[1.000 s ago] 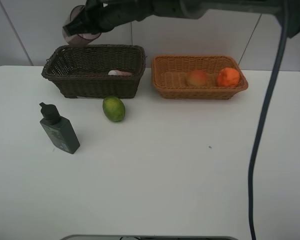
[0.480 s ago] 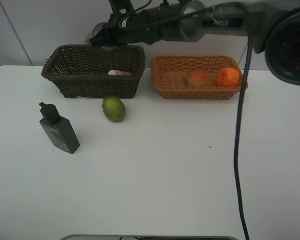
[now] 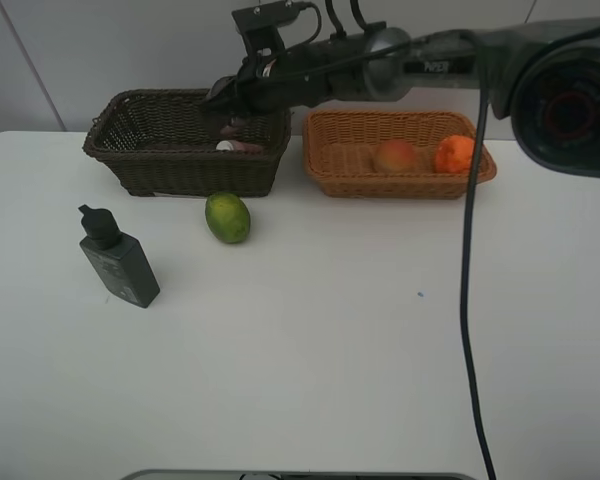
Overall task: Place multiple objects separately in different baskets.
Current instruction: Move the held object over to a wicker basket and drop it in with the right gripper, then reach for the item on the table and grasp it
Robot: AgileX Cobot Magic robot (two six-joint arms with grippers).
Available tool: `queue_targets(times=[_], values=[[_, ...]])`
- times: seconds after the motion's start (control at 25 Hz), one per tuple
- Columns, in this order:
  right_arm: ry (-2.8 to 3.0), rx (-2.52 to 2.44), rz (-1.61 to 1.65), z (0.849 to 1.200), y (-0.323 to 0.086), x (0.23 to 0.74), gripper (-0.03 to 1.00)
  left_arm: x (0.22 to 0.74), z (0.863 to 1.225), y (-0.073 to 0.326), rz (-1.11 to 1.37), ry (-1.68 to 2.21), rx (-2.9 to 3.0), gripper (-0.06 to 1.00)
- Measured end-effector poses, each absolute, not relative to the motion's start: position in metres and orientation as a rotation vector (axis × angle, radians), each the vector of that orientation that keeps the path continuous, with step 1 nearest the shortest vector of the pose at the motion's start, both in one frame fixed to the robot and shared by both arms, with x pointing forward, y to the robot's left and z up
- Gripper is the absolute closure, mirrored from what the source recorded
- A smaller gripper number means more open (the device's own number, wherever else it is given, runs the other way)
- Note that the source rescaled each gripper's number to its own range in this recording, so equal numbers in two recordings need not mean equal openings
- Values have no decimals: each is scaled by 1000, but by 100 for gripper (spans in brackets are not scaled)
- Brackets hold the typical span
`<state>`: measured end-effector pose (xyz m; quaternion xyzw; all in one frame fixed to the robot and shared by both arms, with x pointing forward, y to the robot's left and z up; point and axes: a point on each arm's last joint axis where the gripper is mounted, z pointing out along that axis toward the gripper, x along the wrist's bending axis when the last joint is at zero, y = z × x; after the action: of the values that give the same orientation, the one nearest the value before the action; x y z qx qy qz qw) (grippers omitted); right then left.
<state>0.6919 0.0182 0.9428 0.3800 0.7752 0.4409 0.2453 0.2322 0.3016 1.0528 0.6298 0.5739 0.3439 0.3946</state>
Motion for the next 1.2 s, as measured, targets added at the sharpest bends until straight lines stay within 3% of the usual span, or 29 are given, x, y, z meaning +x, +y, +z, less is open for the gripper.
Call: queue_targets(times=[0.24,0.32,0.56,0.88,1.2], values=[[2138,1076,1183,940,16,691,35,232,1053,302,872,1455,1597,-5],[2141,1077,1179,940,16,691,27,232,1053,302,872,1455,1597,-5],[2146,1116,1187,951,15,689,22,232,1053,302,872,1455,1597,-5],[2221,1157,1112,1004,3,671,14,232,1053,302,872,1455,1597,-5],[2287,1398,897,1022,-50,650,6,232,1053,302,872,1455,1597,-5]])
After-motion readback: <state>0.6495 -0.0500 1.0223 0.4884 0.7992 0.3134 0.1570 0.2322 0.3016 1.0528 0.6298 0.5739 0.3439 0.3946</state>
